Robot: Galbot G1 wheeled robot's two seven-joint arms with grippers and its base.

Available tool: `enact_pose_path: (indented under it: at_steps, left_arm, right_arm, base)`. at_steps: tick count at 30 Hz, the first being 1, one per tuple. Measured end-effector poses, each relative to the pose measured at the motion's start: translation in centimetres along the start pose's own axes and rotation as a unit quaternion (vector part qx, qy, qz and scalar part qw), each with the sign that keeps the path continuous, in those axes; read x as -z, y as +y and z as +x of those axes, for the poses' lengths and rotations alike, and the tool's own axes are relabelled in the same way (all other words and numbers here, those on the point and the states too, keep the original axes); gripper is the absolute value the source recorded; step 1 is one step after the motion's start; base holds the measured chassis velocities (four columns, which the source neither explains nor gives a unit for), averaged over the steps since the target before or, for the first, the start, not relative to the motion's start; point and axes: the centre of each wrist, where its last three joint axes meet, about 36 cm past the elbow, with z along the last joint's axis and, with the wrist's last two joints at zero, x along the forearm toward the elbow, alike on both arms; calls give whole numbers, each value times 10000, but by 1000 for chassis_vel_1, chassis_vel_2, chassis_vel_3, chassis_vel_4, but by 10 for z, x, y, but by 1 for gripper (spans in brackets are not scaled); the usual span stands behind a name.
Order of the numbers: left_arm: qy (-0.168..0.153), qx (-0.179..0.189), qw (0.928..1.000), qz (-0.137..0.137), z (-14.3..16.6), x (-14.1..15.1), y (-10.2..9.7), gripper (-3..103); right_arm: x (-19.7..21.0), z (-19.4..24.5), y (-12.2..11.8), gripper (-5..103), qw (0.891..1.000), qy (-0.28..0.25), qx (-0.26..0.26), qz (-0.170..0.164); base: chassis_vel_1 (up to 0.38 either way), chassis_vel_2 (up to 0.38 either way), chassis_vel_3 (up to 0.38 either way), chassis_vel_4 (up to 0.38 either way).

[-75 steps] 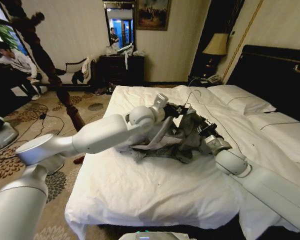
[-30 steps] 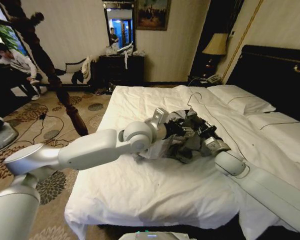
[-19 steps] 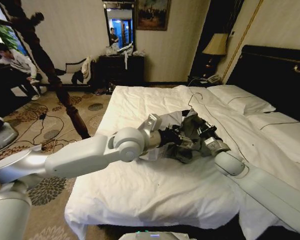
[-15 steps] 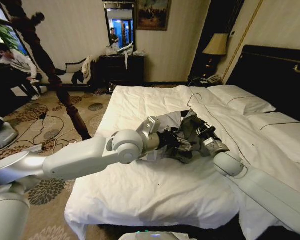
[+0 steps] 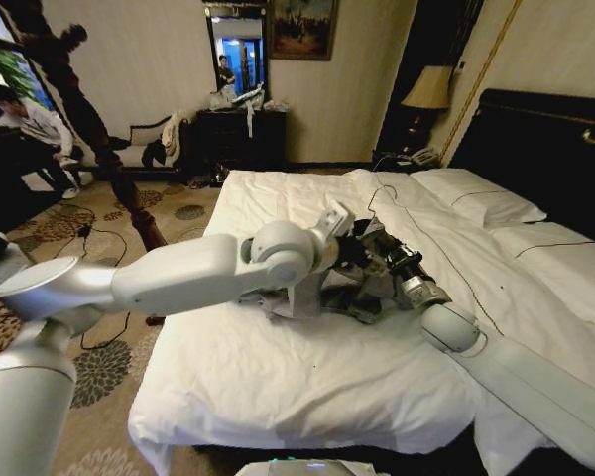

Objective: Pick up the clothes from the bed and hang them on the clothes hanger.

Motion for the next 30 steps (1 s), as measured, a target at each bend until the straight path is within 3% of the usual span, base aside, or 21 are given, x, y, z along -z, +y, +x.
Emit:
enact_pose_path:
  at_steps: [7,12,16,17,18,20,21,23,30]
  left_arm:
    - [-140,18,9999,-90,31,-3,4,100]
    - [-383,172,9987,289,70,-13,18,100]
    - [-339,619,9966,434,103,-31,62,100]
    - [-339,619,9966,434,103,-31,62,100]
    - [-344,669,9961,469,112,-39,79,100]
    - [-386,607,9956,608,118,-50,99,100]
    - [-386,607,9956,608,118,-50,99,100]
    - [-552,436,9949,717,123,-66,122,100]
    - [-831,-177,9956,389,111,-102,172,100]
  right_arm:
    - [-5,0,-2,19,10000,-28,-61,49]
    - [-6,-1,0,19,10000,-40,-76,50]
    - [-8,0,1,19,9999,-66,-63,95]
    - [-8,0,1,19,9999,-66,-63,95]
    - [-7,0,2,19,9999,-81,-53,104]
    - [-6,-1,3,19,9999,-94,-40,104]
    - [-6,-1,3,19,9999,-94,-40,104]
    - [-5,0,4,19,9999,-120,-23,106]
    - [-2,2,2,19,9996,-204,-23,176]
  base:
    - [0,0,0,0]
    - [0,0,0,0]
    - [0,0,0,0]
    - [0,0,0,0]
    - [0,0,0,0]
    - [0,0,0,0]
    - [0,0,0,0]
    - [0,0,0,0]
    - [0,0,0,0]
